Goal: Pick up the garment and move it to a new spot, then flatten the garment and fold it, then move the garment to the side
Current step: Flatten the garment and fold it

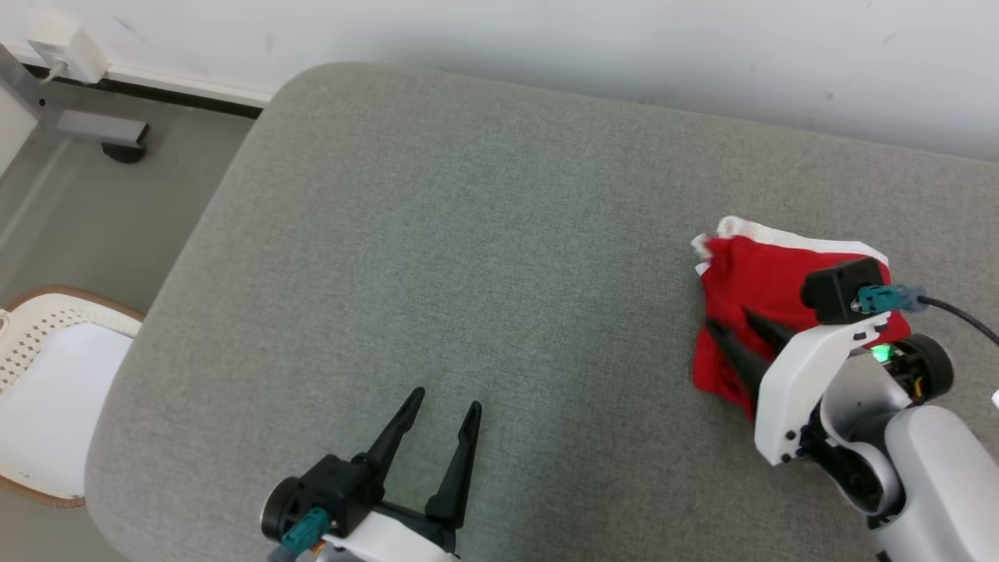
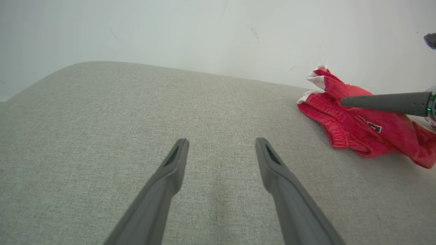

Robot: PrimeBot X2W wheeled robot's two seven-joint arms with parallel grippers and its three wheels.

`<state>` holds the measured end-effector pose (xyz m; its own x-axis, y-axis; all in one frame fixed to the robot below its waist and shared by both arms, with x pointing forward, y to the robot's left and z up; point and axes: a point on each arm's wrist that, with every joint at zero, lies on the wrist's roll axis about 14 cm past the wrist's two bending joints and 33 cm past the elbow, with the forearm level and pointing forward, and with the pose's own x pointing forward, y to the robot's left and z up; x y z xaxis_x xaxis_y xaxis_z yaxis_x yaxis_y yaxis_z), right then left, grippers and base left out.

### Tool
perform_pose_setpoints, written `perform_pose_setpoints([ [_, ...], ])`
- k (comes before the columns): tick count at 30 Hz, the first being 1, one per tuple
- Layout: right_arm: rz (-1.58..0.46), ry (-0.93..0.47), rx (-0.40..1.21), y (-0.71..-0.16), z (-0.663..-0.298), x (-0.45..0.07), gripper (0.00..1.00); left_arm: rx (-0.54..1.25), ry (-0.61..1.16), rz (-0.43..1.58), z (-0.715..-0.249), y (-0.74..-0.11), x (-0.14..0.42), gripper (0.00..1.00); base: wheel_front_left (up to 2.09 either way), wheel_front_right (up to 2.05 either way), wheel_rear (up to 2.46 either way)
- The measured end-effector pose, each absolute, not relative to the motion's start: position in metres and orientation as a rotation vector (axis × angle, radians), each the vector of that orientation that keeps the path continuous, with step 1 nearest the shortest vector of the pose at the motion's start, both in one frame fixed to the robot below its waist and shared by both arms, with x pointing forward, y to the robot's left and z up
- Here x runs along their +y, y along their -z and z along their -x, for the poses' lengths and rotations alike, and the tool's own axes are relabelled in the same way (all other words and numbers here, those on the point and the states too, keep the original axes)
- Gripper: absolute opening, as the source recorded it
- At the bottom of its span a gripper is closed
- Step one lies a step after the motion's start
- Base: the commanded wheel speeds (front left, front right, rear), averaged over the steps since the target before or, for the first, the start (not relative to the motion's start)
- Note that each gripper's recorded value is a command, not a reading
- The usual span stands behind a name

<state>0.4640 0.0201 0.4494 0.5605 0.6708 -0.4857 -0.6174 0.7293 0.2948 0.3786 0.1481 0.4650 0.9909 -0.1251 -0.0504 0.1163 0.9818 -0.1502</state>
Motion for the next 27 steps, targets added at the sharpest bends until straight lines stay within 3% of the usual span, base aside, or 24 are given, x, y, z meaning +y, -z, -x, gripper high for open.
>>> perform_pose_setpoints([
  [8, -0.199, -0.798, 0.495, -0.479, -0.447, 0.041, 1.00, 0.050, 0.122, 0.145, -0.372, -0.468, 0.148, 1.00, 0.00, 0.00, 0.00],
  [13, -0.199, -0.761, 0.377, -0.498, -0.441, 0.025, 1.00, 0.037, 0.114, 0.140, -0.367, -0.472, 0.149, 1.00, 0.00, 0.00, 0.00],
  [27, -0.053, -0.330, 0.072, -0.519, -0.428, -0.124, 1.00, -0.003, 0.113, 0.141, -0.350, -0.483, 0.146, 1.00, 0.00, 0.00, 0.00],
])
